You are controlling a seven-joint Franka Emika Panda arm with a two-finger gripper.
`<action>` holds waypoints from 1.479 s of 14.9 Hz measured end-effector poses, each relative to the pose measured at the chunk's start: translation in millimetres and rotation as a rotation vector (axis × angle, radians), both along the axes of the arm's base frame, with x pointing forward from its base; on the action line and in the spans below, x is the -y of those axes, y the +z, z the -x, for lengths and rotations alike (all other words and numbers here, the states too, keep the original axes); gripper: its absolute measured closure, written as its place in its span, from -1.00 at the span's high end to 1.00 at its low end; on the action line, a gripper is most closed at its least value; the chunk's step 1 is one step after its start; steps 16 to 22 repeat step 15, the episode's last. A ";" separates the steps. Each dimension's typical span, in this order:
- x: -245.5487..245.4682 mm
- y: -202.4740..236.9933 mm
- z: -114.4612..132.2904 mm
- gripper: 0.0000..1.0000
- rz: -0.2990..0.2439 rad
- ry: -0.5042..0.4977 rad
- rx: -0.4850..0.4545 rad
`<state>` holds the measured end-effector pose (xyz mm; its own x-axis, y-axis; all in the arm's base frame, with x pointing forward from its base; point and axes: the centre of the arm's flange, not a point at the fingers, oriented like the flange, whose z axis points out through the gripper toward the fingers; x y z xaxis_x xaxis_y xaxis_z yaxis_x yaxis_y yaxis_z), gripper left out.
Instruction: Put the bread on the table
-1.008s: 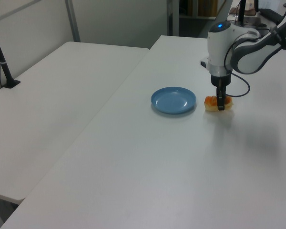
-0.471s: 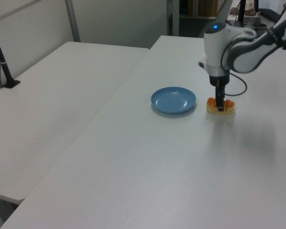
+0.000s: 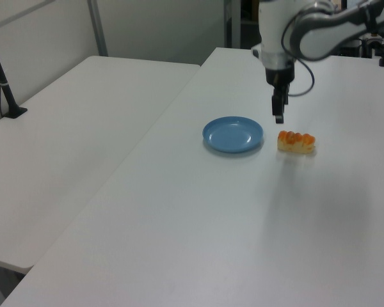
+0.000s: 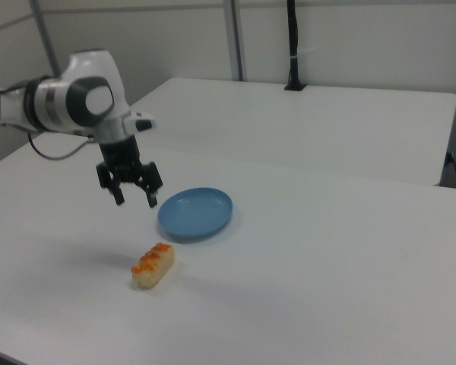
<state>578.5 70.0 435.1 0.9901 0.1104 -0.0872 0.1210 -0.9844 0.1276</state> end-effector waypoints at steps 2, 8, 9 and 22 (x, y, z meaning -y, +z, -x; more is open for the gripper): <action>-4.7 38.8 -7.4 1.00 -0.035 -0.038 0.021; 4.0 134.0 -6.6 1.00 -0.059 -0.136 0.075; 7.6 145.9 -2.9 1.00 -0.061 -0.146 0.088; 29.1 182.0 19.3 1.00 -0.063 -0.185 0.107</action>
